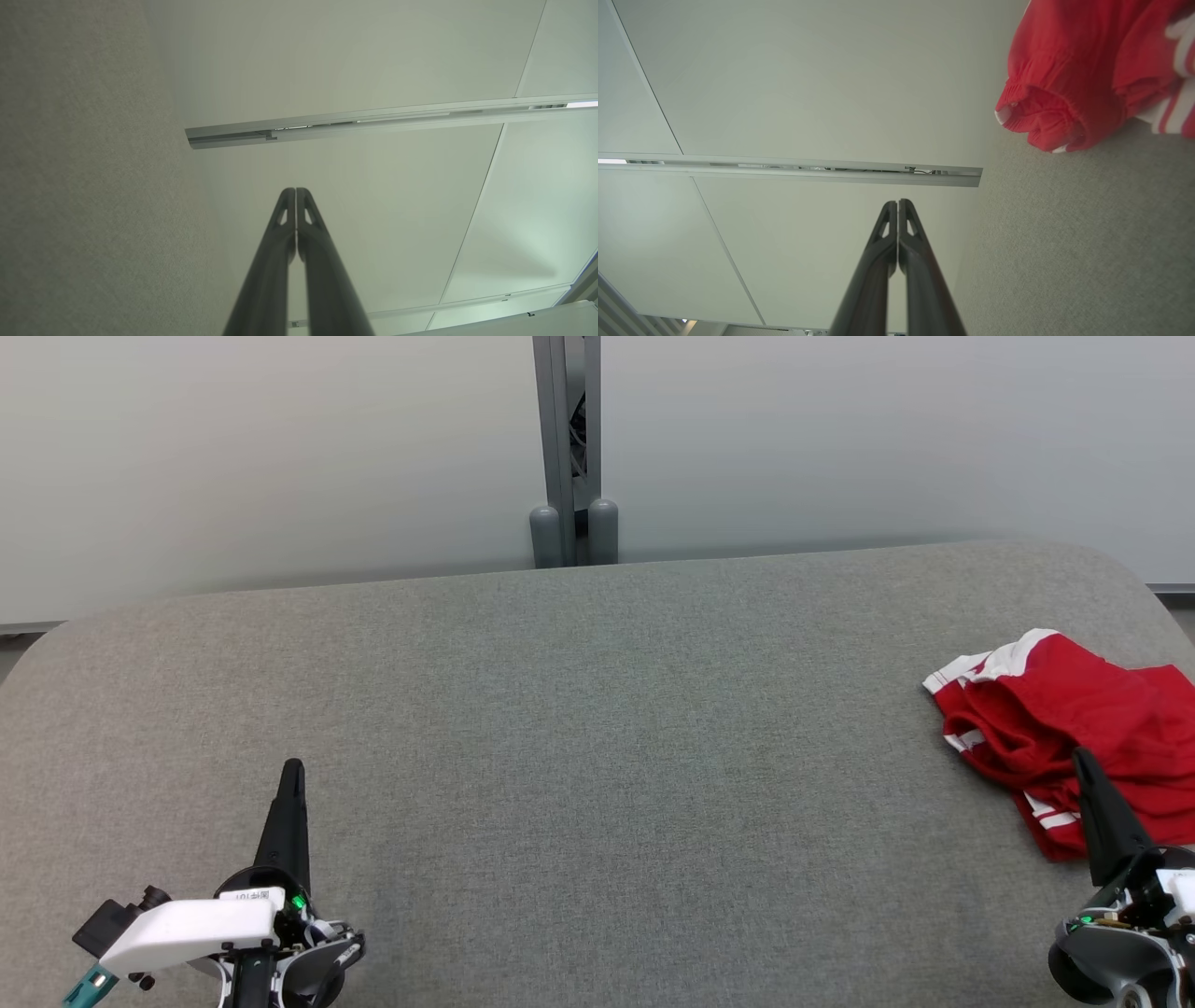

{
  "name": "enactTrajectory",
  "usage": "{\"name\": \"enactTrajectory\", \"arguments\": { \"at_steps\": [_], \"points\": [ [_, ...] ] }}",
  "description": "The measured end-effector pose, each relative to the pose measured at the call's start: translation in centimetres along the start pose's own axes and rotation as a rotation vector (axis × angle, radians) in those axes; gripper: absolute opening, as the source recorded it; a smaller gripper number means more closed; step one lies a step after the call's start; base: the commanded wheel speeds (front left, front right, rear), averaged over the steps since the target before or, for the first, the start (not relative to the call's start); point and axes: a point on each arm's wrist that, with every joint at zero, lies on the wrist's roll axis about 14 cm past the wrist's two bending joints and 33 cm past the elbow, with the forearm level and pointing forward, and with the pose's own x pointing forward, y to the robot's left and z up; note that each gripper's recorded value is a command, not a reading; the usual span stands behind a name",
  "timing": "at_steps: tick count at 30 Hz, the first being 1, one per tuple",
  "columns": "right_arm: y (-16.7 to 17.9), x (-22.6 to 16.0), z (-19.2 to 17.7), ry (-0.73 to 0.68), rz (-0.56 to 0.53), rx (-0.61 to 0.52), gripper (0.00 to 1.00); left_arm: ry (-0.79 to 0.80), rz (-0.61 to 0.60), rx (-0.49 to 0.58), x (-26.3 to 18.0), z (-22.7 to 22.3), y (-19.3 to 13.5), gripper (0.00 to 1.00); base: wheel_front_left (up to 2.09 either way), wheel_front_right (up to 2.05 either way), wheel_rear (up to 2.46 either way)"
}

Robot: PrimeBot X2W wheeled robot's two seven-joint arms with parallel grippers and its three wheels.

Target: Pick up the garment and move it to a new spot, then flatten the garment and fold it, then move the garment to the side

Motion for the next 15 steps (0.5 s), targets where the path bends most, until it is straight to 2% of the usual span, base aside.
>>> {"name": "enactTrajectory", "arguments": {
  "at_steps": [15],
  "points": [
    [0.0,0.0,-0.03,0.001,0.0,0.0,0.0,0.0,0.0,0.0,0.0,0.0,0.0,0.0,0.0,0.0,0.0]
  ]
}}
